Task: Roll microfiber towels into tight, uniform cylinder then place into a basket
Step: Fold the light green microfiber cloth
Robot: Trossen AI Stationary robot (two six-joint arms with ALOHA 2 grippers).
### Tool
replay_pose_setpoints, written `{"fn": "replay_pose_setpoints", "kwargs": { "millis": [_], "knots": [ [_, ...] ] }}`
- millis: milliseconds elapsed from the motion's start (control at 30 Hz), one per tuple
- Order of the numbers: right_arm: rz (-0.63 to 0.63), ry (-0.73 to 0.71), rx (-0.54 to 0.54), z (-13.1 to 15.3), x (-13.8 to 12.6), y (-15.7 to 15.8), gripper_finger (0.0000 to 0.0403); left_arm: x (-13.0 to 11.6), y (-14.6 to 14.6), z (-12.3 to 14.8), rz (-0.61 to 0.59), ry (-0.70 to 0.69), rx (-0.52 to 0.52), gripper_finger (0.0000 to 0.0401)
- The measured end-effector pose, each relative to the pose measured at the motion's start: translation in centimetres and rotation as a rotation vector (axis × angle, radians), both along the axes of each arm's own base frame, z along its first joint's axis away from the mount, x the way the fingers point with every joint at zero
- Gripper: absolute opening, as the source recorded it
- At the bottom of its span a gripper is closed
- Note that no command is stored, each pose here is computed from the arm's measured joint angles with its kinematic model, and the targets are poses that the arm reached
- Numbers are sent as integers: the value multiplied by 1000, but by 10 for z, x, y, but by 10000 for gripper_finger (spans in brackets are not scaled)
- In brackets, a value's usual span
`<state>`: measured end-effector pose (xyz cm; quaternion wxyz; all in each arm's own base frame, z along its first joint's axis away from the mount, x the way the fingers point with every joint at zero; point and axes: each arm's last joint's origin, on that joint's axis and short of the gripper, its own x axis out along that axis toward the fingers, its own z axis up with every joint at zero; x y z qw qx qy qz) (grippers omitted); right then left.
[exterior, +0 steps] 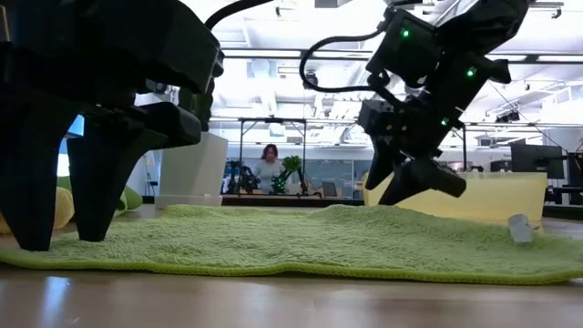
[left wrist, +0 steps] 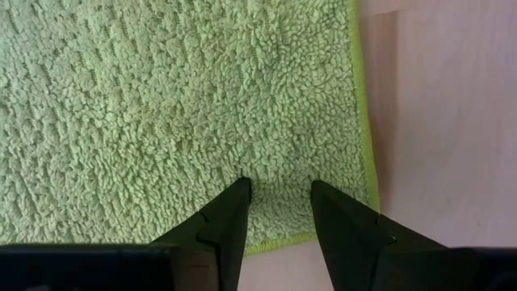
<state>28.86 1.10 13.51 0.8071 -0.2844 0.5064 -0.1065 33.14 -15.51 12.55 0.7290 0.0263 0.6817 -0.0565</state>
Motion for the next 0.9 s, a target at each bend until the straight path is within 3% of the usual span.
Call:
{"fn": "replay_pose_setpoints", "kwargs": {
  "millis": [100, 233, 367, 567, 800, 900],
  "knots": [
    [-22, -41, 39, 6, -2, 6, 220, 0, -1, 0, -2, -2, 3, 131],
    [-33, -96, 254, 12, -5, 21, 220, 0, -1, 0, -2, -3, 3, 131],
    [-34, -91, 338, 6, -6, 32, 220, 0, -1, 0, -2, -4, 2, 131],
    [-46, -62, 302, -16, -8, 34, 220, 0, -1, 0, 2, -6, 0, 131],
    [-71, -30, 55, -21, -11, 27, 220, 0, -1, 0, 26, -7, -3, 131],
    [-71, -23, 7, -21, -11, 26, 220, 0, -1, 0, 25, -8, -2, 131]
  ]
}}
